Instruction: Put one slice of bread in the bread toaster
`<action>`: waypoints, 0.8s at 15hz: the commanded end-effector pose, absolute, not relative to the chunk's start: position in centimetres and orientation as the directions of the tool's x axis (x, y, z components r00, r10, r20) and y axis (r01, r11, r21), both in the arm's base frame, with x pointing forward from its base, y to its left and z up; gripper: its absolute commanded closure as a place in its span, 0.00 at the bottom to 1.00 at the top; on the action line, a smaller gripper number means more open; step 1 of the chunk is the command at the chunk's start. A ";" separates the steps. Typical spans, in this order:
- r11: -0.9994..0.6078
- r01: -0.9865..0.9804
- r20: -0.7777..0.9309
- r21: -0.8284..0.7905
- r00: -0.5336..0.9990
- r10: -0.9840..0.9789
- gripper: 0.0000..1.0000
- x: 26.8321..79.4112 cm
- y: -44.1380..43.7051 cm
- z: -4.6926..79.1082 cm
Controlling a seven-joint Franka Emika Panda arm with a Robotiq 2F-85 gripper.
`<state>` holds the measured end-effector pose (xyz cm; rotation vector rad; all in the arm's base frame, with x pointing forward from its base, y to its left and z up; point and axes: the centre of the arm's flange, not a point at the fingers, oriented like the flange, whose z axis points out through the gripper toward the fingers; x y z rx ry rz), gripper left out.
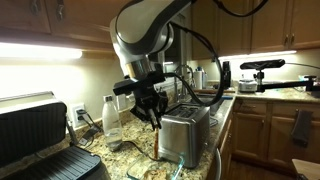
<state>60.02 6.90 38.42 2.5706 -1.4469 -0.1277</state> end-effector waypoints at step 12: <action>-0.333 -0.911 0.130 0.243 0.371 -0.920 0.94 52.6 4.6 47.6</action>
